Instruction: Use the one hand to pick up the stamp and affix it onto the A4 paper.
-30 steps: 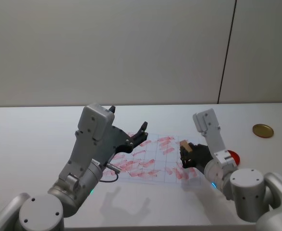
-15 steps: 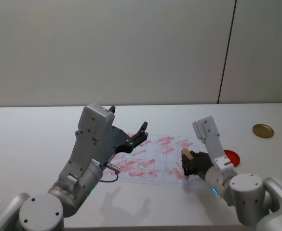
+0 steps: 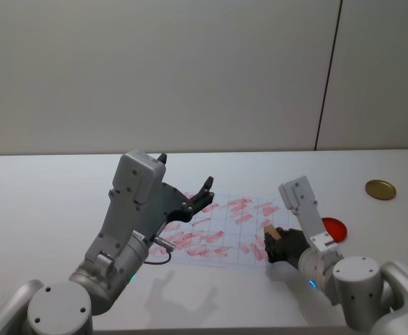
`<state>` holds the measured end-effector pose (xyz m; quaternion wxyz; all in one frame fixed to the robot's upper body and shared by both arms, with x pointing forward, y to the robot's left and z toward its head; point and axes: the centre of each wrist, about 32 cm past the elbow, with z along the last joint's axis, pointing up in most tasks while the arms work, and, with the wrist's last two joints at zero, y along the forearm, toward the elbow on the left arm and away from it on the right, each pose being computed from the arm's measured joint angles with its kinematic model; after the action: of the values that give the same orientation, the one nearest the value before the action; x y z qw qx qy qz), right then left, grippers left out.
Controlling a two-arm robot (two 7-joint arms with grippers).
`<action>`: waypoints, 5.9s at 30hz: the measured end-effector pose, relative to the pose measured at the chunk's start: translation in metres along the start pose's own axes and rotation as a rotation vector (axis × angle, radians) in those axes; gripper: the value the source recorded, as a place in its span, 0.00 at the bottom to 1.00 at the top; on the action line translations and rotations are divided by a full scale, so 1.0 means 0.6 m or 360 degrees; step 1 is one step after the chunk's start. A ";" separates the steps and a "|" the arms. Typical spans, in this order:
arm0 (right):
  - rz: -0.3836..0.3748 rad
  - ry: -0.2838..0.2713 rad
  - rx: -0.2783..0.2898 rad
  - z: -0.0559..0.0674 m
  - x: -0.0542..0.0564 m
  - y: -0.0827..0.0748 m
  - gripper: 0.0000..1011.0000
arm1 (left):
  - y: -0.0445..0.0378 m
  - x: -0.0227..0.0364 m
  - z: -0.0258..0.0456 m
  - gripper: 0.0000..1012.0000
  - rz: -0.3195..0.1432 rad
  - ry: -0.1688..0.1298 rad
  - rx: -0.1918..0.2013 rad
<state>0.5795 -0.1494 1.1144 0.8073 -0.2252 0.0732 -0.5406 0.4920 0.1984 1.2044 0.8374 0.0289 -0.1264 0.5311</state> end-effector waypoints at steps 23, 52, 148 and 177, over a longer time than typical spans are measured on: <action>0.0030 0.0020 -0.0041 -0.013 0.002 0.005 0.22 | 0.000 0.0000 0.000 0.98 0.0000 0.0000 0.0000; 0.0022 0.0030 -0.0094 -0.015 0.007 0.006 0.21 | 0.000 0.0000 0.000 0.98 0.0000 0.0000 0.0000; -0.0370 0.0235 -0.0021 -0.020 0.114 -0.010 0.22 | 0.000 0.0000 0.000 0.98 0.0000 0.0000 0.0000; -0.0374 0.0248 0.0262 -0.002 0.121 -0.038 0.99 | 0.000 0.0000 0.000 0.98 0.0000 0.0000 0.0000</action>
<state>0.5894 -0.2228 1.1324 0.7461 -0.1228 0.0641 -0.6513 0.4920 0.1984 1.2044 0.8374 0.0289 -0.1264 0.5310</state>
